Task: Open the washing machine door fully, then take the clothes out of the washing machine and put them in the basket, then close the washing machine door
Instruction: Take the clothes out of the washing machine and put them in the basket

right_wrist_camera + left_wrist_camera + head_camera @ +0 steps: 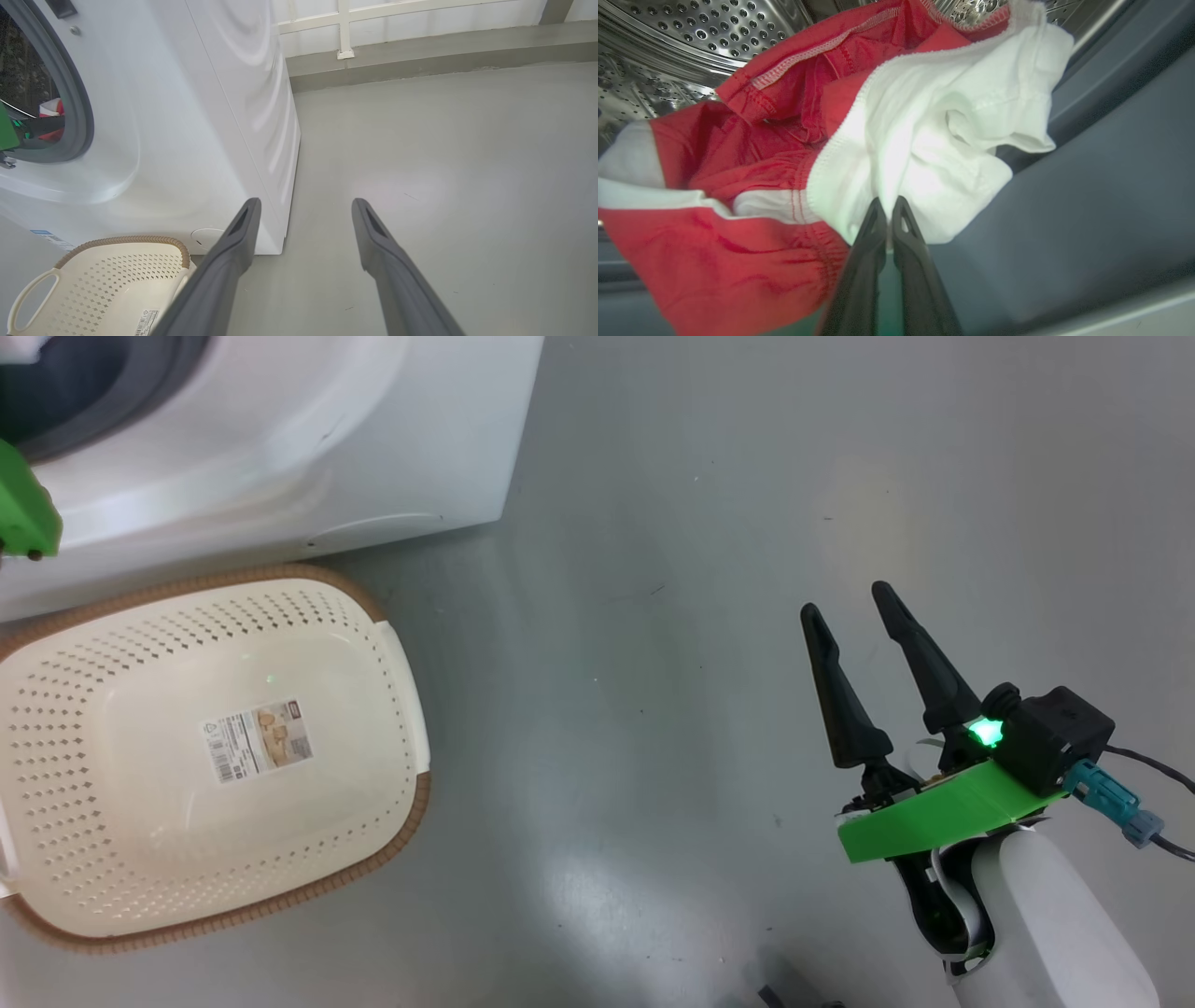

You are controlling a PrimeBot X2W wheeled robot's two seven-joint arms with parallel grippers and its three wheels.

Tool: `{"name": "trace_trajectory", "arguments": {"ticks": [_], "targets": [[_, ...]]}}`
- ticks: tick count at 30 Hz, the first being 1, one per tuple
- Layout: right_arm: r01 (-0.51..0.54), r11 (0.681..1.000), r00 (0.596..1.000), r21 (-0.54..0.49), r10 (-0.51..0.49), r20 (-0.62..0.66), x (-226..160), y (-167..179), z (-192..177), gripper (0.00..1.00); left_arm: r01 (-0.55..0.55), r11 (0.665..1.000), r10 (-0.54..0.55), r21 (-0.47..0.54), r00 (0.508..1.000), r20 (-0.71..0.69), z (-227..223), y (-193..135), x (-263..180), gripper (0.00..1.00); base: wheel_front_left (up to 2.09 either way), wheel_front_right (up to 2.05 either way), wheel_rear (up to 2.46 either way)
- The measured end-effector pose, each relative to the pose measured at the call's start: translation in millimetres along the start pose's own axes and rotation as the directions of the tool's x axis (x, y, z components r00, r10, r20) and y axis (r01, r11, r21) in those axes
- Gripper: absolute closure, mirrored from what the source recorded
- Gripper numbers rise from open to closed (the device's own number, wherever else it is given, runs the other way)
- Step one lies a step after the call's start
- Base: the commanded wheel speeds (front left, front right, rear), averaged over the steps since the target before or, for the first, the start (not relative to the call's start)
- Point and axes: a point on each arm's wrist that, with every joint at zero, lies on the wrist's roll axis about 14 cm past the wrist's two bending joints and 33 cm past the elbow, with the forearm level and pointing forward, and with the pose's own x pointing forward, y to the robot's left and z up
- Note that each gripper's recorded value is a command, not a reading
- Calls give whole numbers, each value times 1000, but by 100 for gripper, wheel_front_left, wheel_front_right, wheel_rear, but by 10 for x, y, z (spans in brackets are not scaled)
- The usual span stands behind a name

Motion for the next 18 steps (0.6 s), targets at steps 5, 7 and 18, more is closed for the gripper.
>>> {"name": "trace_trajectory", "arguments": {"ticks": [5, 7, 18], "targets": [[-5, 1000, 1000, 2, 5, 11, -1, 19, 40, 0, 4, 1000, -3, -19, 999, 37, 95, -24, -32, 100, 0, 0, 0], [-10, 1000, 1000, 3, 9, 19, -3, 38, 70, 0, 4, 999, -2, -32, 998, 67, 180, -28, -61, 100, 0, 0, 0], [-44, 999, 997, 8, 44, 71, -35, 163, 273, 0, 14, 985, 37, -169, 956, 291, 841, 7, -406, 100, 0, 0, 0]]}}
